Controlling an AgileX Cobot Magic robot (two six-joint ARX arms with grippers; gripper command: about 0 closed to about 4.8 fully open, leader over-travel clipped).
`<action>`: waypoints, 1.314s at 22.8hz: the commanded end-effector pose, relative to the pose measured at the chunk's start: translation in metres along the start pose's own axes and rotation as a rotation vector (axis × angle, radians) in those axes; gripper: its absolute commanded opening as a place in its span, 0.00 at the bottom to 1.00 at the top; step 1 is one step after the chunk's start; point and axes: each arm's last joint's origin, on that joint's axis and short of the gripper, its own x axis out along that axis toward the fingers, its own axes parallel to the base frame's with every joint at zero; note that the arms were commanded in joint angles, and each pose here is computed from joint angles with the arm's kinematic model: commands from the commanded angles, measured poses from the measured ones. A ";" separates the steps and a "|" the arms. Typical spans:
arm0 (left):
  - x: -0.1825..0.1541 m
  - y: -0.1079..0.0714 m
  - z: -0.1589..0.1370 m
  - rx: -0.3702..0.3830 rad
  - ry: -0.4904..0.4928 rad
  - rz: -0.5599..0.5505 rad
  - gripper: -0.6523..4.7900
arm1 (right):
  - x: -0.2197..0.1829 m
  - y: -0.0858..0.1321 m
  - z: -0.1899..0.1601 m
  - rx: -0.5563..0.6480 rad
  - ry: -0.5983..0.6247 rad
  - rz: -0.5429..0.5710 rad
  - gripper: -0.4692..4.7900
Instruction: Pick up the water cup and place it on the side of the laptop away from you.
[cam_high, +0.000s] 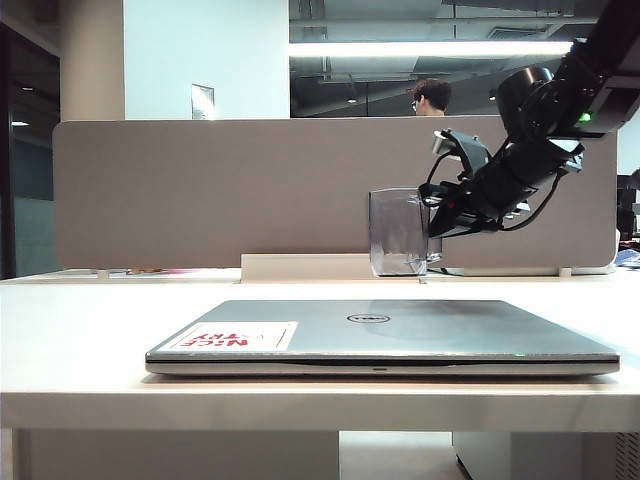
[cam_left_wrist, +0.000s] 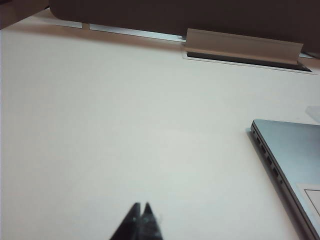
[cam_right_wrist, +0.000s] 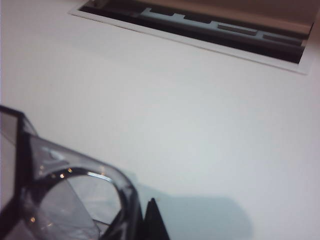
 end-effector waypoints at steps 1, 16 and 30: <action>0.000 0.000 0.001 -0.003 -0.007 0.000 0.11 | 0.003 0.002 0.009 -0.048 -0.113 0.051 0.09; 0.000 0.000 0.001 -0.003 0.000 0.000 0.11 | 0.023 -0.013 -0.010 -0.225 -0.229 0.148 0.09; 0.000 0.000 -0.001 -0.004 0.022 0.003 0.11 | 0.053 -0.013 0.001 -0.108 -0.133 -0.001 0.09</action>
